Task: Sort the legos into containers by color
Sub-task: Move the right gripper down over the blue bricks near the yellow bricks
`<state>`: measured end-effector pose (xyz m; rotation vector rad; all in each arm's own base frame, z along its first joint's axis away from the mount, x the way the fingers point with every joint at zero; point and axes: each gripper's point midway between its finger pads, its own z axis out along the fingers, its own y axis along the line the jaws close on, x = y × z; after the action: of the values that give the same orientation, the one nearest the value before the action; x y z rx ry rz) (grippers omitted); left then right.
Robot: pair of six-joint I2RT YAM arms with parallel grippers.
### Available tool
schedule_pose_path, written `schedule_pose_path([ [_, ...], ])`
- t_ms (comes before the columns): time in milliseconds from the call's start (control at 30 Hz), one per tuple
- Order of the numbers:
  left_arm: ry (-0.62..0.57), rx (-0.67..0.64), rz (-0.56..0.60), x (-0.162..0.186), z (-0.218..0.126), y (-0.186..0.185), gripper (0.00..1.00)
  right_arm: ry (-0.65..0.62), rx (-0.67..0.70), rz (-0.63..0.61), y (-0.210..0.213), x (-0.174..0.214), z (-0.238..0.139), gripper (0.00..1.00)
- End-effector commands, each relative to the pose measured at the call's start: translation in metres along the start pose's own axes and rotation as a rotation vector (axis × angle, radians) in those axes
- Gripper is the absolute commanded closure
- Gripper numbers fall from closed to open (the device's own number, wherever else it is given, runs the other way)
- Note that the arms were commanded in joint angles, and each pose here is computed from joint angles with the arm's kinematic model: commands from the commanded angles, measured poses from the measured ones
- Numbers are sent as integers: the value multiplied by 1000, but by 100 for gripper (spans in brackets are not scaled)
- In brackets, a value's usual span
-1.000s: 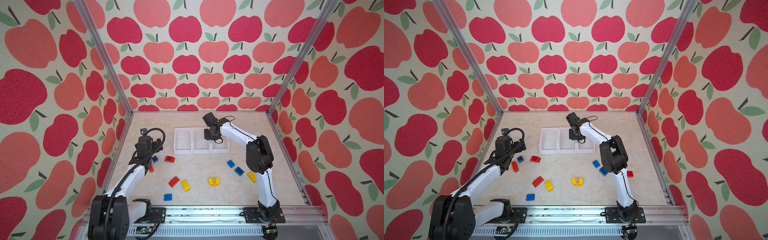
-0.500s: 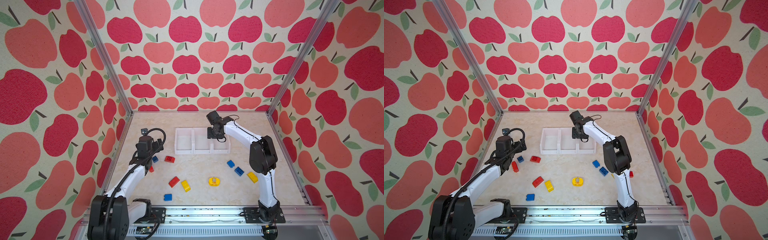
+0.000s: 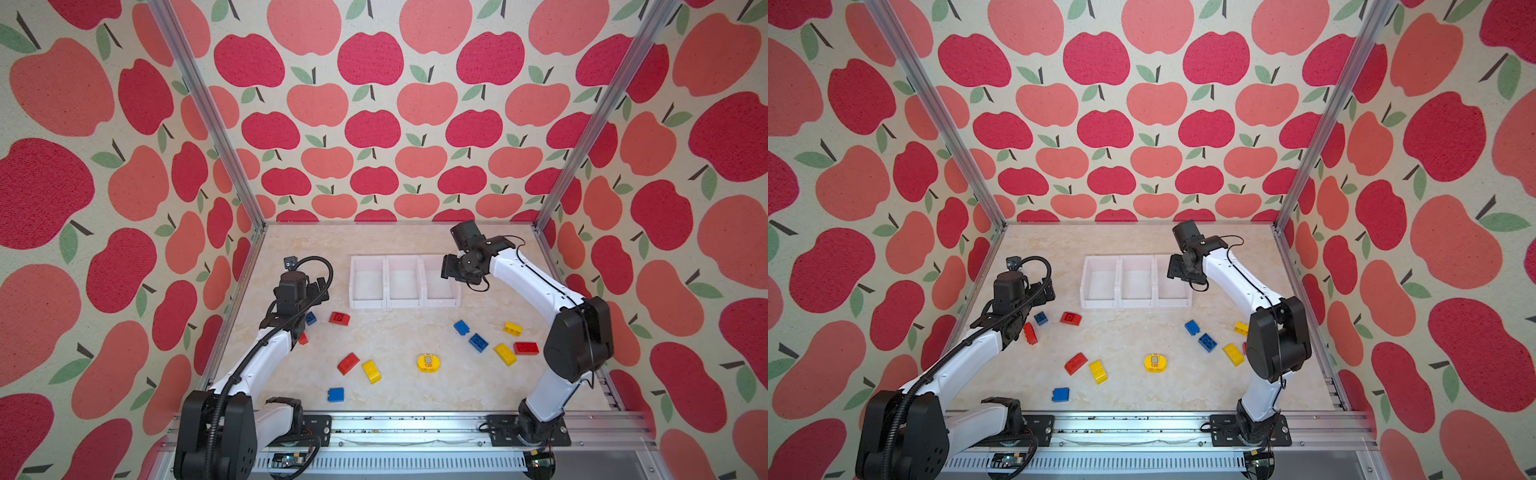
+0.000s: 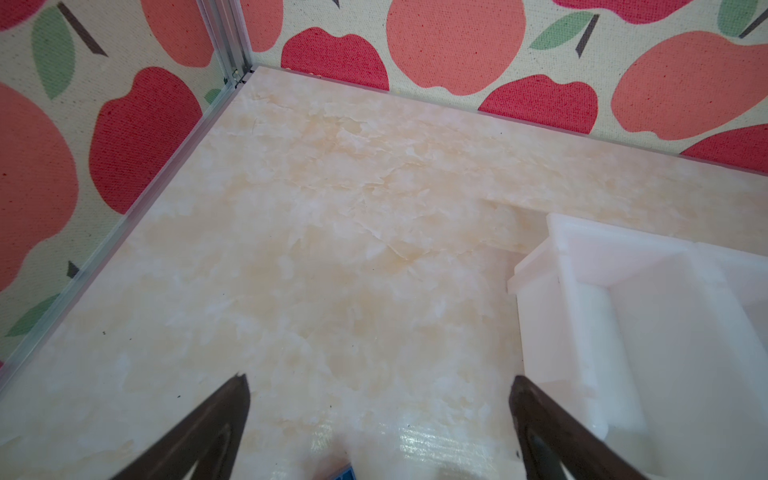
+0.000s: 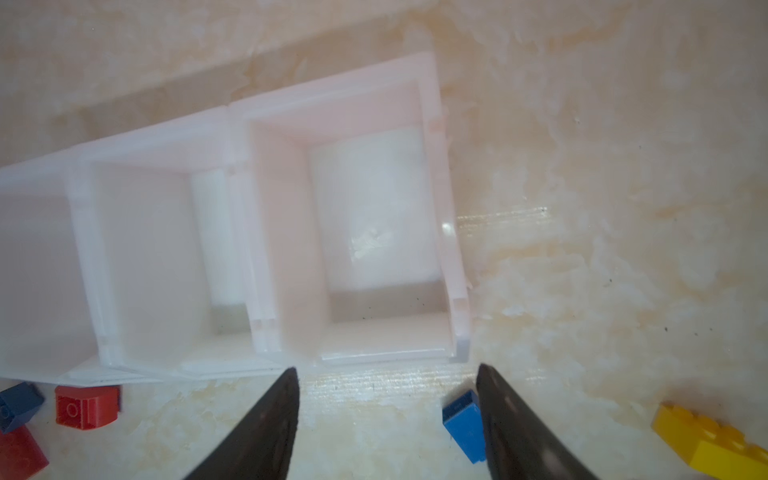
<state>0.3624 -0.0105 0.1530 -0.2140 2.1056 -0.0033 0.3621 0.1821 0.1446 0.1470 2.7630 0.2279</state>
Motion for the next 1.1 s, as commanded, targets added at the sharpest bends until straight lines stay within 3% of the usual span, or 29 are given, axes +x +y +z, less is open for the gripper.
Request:
schedule_pose_path([
  [0, -2, 12, -3, -8, 0, -5, 1, 111, 47, 122, -30, 43, -8, 29],
  [233, 2, 26, 0, -10, 3, -10, 1, 213, 118, 312, -67, 104, -8, 26],
  [500, 15, 37, 6, -7, 6, -14, 1, 276, 171, 447, -88, 141, 0, 26],
  [1067, 33, 50, 30, -7, 8, -19, 1, 336, 179, 565, -100, 165, 30, 28],
])
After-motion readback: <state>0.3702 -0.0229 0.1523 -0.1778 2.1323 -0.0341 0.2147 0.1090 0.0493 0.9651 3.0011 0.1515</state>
